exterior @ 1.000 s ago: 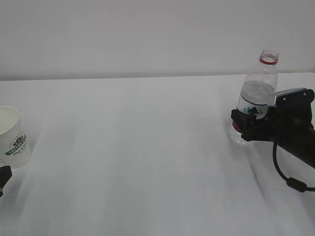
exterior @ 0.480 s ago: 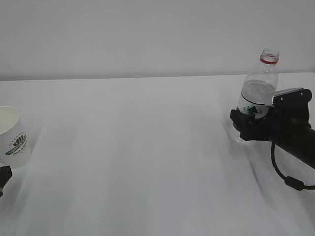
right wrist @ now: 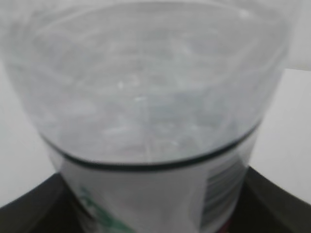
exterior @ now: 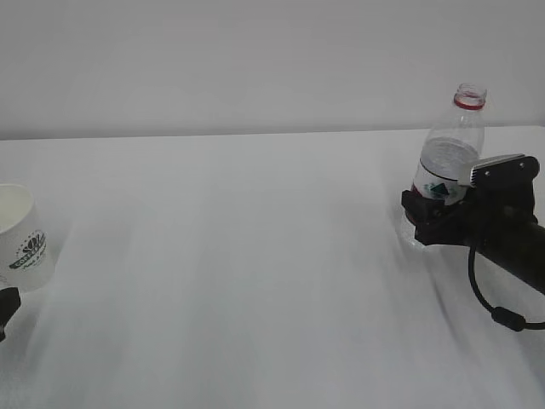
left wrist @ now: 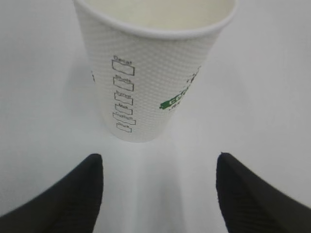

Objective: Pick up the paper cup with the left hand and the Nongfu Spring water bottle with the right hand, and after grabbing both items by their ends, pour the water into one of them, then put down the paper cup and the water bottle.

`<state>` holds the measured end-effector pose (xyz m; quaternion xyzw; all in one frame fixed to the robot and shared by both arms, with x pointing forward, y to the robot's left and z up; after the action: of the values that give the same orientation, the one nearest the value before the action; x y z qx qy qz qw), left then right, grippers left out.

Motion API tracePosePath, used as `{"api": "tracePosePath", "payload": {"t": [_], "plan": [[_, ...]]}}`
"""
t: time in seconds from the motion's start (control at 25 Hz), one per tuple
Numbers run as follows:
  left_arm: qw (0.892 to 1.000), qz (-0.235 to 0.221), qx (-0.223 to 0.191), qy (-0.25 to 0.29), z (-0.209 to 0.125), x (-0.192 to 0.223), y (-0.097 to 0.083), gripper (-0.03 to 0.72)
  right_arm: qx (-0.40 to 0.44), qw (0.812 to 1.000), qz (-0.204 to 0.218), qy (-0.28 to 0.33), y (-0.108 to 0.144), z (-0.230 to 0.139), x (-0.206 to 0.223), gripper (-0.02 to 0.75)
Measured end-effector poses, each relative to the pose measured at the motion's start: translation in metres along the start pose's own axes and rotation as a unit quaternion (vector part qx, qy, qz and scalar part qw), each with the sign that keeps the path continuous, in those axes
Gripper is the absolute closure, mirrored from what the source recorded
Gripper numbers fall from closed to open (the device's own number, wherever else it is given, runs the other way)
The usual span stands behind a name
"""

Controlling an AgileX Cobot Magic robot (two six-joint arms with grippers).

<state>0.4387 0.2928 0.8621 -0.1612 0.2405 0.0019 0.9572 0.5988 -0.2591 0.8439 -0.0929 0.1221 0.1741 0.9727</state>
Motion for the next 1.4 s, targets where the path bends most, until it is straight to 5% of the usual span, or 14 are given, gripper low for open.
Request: {"api": "tracePosePath", "payload": {"t": [0.36, 1.4], "plan": [[1.000, -0.001, 0.000, 0.000, 0.000, 0.000, 0.000, 0.164, 0.000, 1.000, 0.000, -0.003, 0.000, 0.000, 0.000, 0.258], [1.000, -0.011, 0.029, 0.004, -0.001, 0.000, -0.003, 0.165, -0.041, 0.999, 0.006, -0.021, -0.003, 0.042, -0.012, 0.264]]}}
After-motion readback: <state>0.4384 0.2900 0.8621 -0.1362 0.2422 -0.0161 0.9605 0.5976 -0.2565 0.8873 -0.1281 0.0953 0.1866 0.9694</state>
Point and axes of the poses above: a point on each arm's last joint axis where the gripper is mounted, x pointing out along that axis toward the gripper, y along the wrist's bending axis when the last joint is at zero, z = x × y, the point moved 3 cm from there along x, pointing out along that axis toward the gripper, and after that the axes turned 8 degrees about -x, right-handed, at the moved point
